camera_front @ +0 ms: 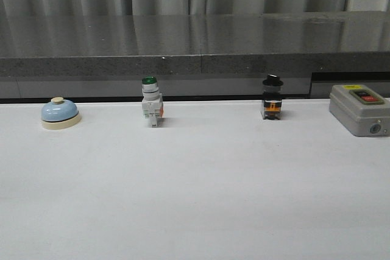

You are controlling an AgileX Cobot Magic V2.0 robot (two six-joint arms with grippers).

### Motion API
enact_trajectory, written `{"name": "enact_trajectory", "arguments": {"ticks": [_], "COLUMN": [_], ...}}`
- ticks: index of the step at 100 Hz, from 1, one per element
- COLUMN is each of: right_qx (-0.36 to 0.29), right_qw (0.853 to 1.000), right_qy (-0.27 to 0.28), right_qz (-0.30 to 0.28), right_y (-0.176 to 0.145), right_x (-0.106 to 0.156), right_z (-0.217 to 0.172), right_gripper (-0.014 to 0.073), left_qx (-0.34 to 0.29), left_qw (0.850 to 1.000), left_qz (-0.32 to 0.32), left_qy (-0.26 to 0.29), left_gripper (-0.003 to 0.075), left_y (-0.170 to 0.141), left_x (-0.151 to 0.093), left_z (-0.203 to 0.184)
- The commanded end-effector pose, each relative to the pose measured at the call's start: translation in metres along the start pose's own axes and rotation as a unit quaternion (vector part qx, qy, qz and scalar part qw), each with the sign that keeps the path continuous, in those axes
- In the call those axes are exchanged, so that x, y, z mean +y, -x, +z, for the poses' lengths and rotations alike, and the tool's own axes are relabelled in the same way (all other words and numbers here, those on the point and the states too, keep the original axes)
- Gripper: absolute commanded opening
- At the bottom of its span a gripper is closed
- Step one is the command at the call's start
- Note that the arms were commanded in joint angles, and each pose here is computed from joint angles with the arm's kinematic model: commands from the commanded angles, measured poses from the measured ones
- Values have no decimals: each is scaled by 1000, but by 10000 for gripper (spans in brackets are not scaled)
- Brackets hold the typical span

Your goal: Place and press bell with both arms

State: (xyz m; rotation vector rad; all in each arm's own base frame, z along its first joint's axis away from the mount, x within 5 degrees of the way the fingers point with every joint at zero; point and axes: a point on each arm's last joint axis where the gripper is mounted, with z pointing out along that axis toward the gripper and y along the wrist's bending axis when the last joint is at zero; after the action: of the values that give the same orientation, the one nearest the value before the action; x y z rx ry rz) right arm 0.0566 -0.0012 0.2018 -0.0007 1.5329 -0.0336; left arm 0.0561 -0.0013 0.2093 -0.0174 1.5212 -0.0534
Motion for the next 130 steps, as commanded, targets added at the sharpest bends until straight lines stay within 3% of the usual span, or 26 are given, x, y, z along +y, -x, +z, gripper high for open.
{"name": "enact_trajectory", "arguments": {"ticks": [1,83,113,130], "right_qx": [-56,-56,-56,-56], "right_qw": [998,998,998,998], "right_qy": [-3,-3,-3,-3], "right_qz": [-2,-2,-2,-2], "right_y": [13,13,13,13], "right_x": [0,0,0,0], "right_z": [-2,-2,-2,-2], "right_gripper": [-60,-60,-60,-60], "left_qx": [-34,-27,39,38], "left_qw": [999,1000,999,999], "left_qz": [-9,-14,1,5], "left_qy": [1,1,1,2], "left_gripper": [-20,-20,-20,-20], "left_y": [-5,-6,40,71], "left_x": [1,1,-2,-3], "left_z": [-1,-1,6,27]}}
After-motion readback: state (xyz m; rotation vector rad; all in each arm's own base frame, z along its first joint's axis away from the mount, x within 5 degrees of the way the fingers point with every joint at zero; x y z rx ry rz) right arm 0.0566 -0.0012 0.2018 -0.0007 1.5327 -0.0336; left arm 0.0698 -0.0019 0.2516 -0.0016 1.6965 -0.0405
